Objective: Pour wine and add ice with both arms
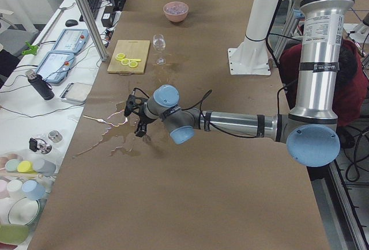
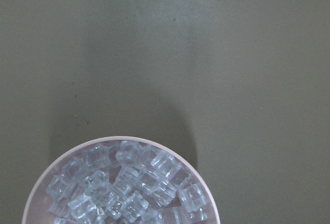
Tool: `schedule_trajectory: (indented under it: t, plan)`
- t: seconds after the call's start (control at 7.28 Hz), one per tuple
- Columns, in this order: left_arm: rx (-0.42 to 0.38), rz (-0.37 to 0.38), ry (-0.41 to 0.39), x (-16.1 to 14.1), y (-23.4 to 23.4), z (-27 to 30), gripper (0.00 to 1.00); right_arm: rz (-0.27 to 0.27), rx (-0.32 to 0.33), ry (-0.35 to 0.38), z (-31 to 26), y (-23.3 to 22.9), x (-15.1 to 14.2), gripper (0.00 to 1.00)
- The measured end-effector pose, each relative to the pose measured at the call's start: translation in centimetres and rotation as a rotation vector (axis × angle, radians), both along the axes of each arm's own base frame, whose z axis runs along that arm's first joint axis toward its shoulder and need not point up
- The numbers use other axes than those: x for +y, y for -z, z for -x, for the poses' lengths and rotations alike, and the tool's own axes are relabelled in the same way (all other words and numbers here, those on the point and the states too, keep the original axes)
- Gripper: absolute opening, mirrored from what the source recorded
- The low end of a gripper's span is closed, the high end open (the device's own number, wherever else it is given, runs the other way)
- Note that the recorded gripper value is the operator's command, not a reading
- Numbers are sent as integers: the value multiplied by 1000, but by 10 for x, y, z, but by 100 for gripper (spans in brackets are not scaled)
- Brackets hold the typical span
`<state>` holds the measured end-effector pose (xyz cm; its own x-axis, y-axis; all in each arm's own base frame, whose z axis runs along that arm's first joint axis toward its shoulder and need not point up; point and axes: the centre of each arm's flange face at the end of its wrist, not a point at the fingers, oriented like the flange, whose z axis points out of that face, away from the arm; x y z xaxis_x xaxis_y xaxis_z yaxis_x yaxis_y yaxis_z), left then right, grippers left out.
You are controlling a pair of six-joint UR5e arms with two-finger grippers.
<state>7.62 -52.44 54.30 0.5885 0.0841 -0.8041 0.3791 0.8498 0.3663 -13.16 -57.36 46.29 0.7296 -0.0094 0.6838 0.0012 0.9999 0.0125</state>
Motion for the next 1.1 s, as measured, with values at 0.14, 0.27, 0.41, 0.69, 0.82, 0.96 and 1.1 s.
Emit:
schedule_trajectory:
  t: [0.14,0.27,0.41,0.69,0.82,0.96,1.1]
  plan:
    - [-14,-18,0,-1,5,-10,98,3,16,8,15,0,0,100]
    - [-39,-41,-2,-1,9,-28,98,10,36,14,33,-1,2,100]
    - [-55,-60,-12,1,13,-47,98,17,50,18,48,-1,4,100]
    - [-83,-97,-17,7,10,-65,98,36,56,26,57,-8,10,99]
    - [-96,-104,-11,9,5,-66,98,47,58,31,61,-13,14,99]
    - [-109,-105,-1,10,1,-66,98,60,60,34,69,-15,17,98]
    - [-120,-102,9,10,-3,-65,98,72,62,40,79,-16,21,96]
